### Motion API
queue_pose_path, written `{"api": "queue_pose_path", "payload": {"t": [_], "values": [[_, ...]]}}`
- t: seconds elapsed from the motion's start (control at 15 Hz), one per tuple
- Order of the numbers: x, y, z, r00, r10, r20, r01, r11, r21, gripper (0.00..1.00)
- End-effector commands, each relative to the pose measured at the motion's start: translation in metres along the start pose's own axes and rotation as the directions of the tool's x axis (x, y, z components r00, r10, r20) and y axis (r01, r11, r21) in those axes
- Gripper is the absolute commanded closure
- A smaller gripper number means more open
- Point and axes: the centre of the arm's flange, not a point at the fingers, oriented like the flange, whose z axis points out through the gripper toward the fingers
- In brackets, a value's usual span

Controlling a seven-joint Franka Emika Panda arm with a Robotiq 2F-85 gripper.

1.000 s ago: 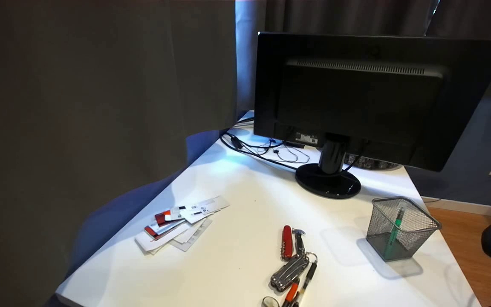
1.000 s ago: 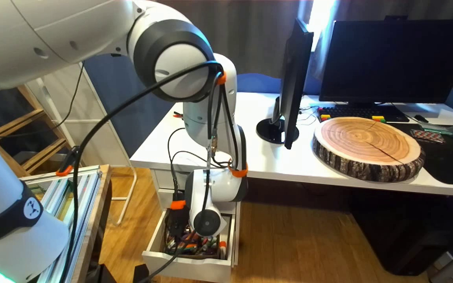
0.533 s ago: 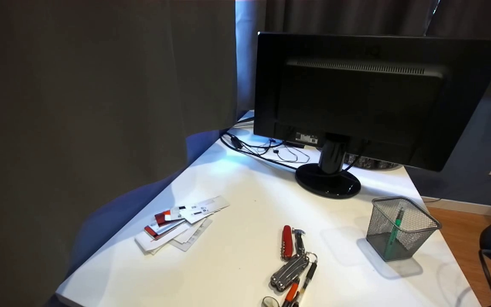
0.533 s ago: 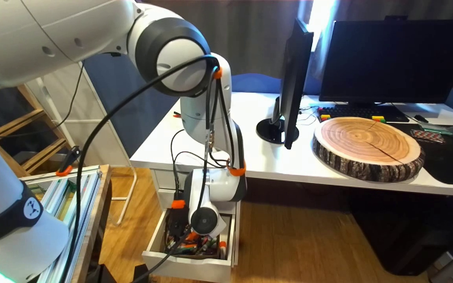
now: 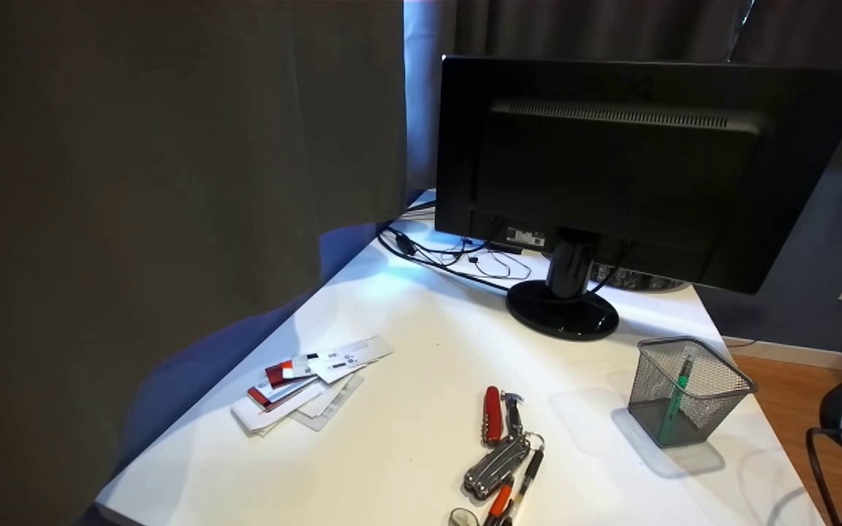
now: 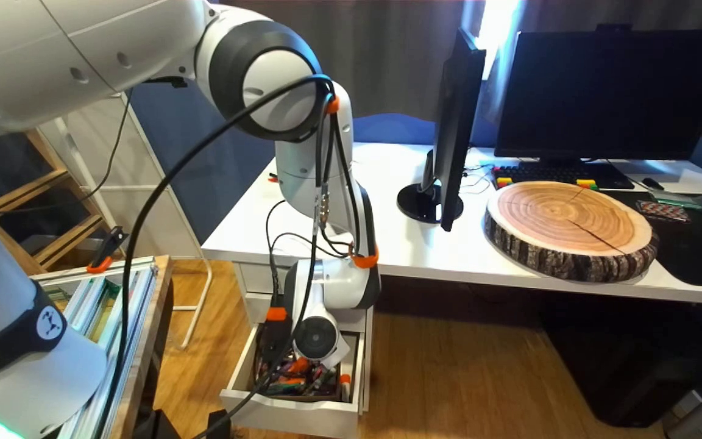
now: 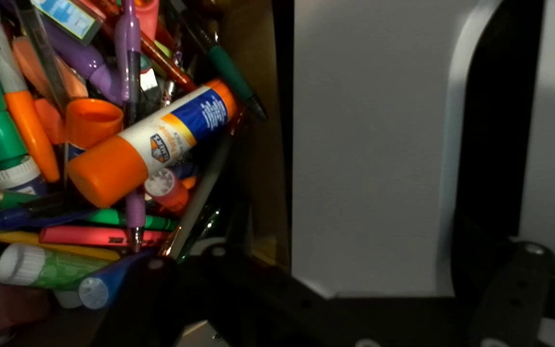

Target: Open the second white drawer from the top

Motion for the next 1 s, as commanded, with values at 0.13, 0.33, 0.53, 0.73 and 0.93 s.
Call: {"api": "queue_pose_path", "payload": {"t": [0.13,0.33,0.53,0.73,0.93], "values": [[-0.001,0.0,-0.008,1.0,0.02,-0.019,-0.022,0.994,-0.108,0.0],[0.0,0.004,-0.013,1.0,0.02,-0.024,-0.023,0.989,-0.145,0.0],[0.0,0.006,-0.017,0.999,0.014,-0.031,-0.019,0.985,-0.174,0.0],[-0.001,0.01,-0.024,0.999,0.009,-0.037,-0.016,0.978,-0.207,0.0],[-0.004,0.014,-0.033,0.999,0.007,-0.04,-0.017,0.969,-0.246,0.0]]}}
